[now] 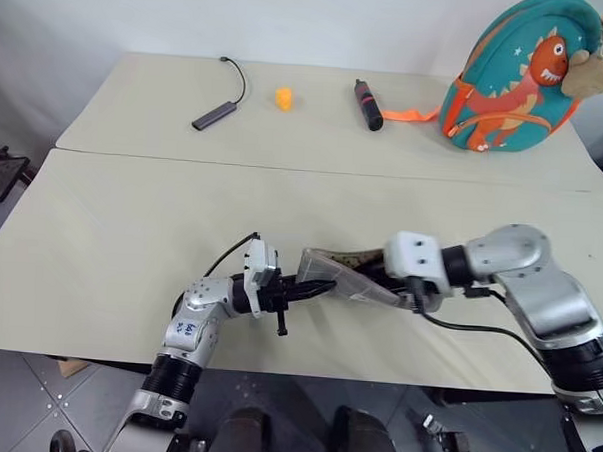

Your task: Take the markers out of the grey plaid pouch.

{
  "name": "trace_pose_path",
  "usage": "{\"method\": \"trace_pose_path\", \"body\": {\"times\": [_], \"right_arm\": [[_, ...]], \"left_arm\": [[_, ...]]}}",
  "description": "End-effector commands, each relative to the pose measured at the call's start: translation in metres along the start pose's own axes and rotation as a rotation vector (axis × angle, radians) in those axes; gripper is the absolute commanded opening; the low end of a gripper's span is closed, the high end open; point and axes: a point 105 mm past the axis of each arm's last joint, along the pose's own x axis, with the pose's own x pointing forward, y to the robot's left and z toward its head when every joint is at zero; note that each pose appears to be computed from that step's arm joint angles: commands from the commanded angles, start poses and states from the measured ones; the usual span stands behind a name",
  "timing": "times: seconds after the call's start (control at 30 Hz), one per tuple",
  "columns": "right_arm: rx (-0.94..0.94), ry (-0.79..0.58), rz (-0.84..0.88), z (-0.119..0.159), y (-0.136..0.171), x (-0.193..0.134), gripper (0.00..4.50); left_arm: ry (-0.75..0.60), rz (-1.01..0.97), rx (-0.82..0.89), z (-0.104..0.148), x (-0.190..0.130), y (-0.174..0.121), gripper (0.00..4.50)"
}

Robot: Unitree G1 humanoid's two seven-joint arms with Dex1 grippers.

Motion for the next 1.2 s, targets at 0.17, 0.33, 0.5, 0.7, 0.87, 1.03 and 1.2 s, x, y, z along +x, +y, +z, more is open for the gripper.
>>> {"method": "trace_pose_path", "body": {"times": [0.17,0.33,0.5,0.7,0.87,1.03,1.2], "right_arm": [[0.026,-0.328,-0.099,0.025,-0.005,-0.035,1.07],[0.103,-0.432,-0.073,0.042,0.002,-0.04,1.07],[0.132,-0.497,-0.093,0.06,0.002,-0.041,1.07],[0.17,-0.536,-0.165,0.062,-0.008,-0.046,1.07],[0.246,-0.697,-0.216,0.091,-0.022,-0.065,1.07],[0.48,-0.878,-0.159,0.107,-0.025,-0.09,1.07],[0.586,-0.778,-0.181,0.083,-0.02,-0.082,1.07]], "left_arm": [[0.015,0.029,-0.008,-0.001,-0.011,0.001,0.0],[0.001,0.042,-0.02,0.004,-0.012,0.004,0.0],[0.007,0.031,-0.026,0.005,-0.012,0.006,0.0],[0.003,0.019,-0.03,0.006,-0.009,0.007,0.0],[0.01,0.003,-0.048,0.004,-0.009,0.004,0.0],[0.003,-0.012,-0.061,0.005,-0.006,0.003,0.0],[0.001,-0.023,-0.061,0.007,-0.004,0.004,0.0]]}}
